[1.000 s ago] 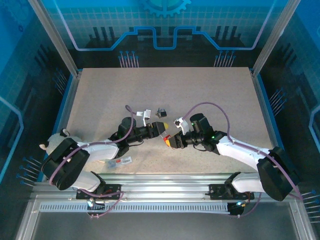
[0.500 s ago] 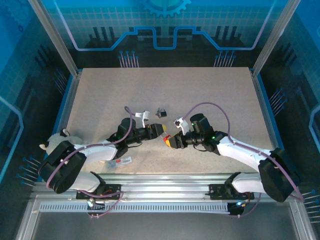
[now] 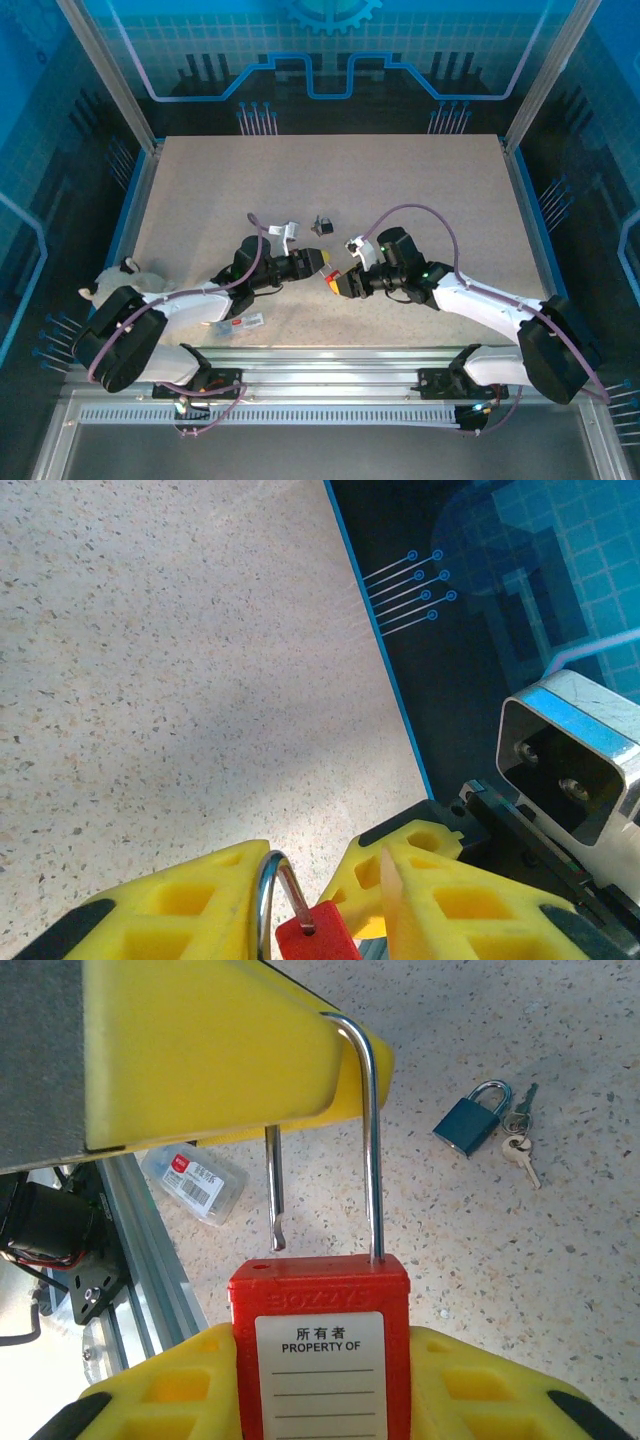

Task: Lock with the key

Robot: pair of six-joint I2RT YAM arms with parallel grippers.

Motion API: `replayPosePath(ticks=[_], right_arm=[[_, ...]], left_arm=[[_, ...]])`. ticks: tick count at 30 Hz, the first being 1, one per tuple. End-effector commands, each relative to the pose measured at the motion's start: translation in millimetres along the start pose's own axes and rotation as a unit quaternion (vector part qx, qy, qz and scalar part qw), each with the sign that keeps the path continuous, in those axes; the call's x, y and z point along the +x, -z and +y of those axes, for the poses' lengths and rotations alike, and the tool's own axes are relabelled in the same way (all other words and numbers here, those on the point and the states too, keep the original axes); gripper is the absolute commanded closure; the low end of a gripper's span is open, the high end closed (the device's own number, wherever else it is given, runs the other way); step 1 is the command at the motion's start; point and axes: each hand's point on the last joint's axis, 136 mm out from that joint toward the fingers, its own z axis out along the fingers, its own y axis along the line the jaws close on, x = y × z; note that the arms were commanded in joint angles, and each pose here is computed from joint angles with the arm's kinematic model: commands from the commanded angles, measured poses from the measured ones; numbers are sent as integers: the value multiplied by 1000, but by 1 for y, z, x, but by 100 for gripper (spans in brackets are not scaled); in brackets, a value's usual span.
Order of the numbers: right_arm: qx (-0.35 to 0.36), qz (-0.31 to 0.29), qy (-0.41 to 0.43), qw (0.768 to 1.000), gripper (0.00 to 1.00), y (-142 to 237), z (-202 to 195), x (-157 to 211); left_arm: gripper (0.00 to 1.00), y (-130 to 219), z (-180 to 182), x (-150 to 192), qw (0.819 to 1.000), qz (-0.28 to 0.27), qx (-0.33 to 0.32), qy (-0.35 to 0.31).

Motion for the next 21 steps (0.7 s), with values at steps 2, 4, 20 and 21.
replayPosePath(ticks=[2,4,20,21], right_arm=[[-4,-7,20,1000,100,0,8,-10],[-4,-6,20,1000,100,-1,8,-10],[12,-10,29,999,100,-1,6,-10],[14,-11,31,999,100,0,5,-10]], left_arm=[[68,3,-3,-1,1000,-5,-2,-18],[72,3,-2,-1,1000,-5,-3,-20],[85,6,0,-1,1000,-5,-11,-25],[87,6,0,-1,1000,-6,-12,-26]])
